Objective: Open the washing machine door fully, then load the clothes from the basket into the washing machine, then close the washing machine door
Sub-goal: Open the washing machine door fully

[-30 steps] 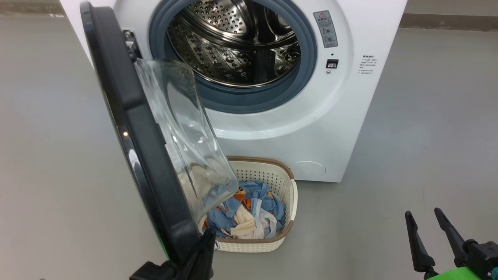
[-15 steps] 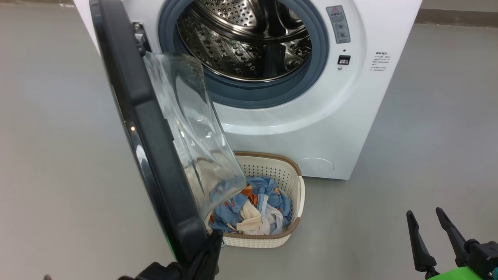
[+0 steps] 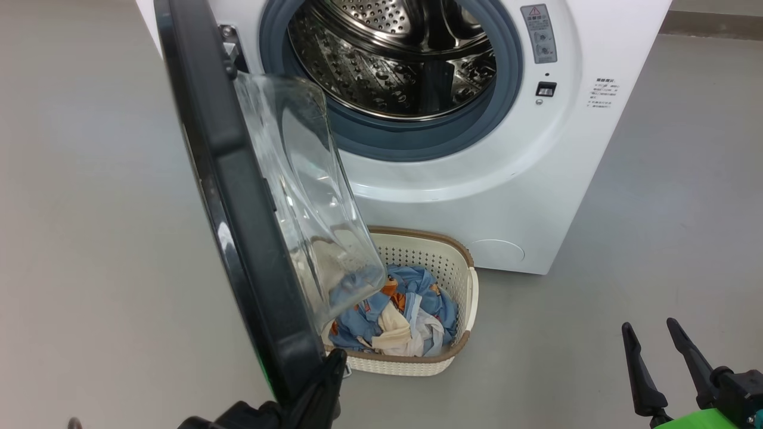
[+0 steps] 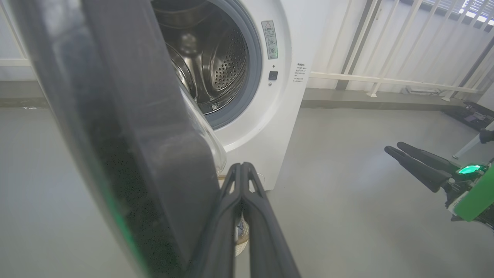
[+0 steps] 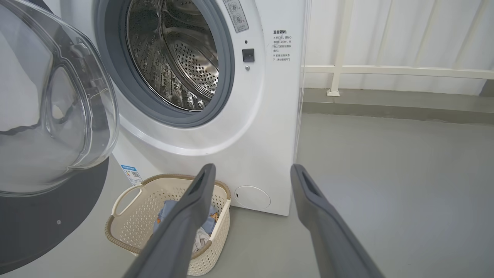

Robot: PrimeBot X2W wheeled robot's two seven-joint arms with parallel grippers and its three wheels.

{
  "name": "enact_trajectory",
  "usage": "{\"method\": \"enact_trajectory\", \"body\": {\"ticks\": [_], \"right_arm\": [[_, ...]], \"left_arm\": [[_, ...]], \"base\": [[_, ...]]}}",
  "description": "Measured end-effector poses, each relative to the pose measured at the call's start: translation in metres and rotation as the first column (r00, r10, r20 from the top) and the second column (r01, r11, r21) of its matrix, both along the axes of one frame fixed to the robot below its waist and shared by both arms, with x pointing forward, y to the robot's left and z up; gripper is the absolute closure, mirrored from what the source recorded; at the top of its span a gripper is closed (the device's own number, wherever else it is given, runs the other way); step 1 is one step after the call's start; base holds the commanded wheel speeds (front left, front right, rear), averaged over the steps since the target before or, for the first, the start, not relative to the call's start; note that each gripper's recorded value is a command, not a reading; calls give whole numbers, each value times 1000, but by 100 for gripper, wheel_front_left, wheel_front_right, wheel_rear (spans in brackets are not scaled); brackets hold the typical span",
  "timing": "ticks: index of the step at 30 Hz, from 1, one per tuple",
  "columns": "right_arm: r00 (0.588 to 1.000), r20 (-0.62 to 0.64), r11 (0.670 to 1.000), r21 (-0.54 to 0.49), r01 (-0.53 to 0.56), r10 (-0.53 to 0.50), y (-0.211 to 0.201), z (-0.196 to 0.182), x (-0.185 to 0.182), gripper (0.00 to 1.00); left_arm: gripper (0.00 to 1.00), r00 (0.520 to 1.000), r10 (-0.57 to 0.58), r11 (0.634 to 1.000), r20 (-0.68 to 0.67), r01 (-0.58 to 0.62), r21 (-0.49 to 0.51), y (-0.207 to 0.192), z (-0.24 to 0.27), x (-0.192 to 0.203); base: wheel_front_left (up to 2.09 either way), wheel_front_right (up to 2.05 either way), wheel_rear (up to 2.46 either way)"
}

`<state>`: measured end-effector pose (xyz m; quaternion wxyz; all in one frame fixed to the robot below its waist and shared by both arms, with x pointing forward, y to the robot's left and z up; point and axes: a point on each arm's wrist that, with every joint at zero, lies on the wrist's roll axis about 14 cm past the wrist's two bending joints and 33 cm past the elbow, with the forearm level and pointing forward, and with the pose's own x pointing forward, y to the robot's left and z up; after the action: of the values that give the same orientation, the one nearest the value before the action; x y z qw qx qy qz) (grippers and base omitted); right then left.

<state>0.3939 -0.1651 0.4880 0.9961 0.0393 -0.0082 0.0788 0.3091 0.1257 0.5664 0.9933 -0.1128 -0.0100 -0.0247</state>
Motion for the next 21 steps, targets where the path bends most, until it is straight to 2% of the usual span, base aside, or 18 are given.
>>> {"method": "enact_trajectory", "body": {"ticks": [21], "right_arm": [[998, -3, 998, 4, -62, 62, 23, -2, 11, 0]], "left_arm": [[100, 995, 99, 995, 2, -99, 10, 23, 1, -9]], "base": [[0, 0, 0]]}}
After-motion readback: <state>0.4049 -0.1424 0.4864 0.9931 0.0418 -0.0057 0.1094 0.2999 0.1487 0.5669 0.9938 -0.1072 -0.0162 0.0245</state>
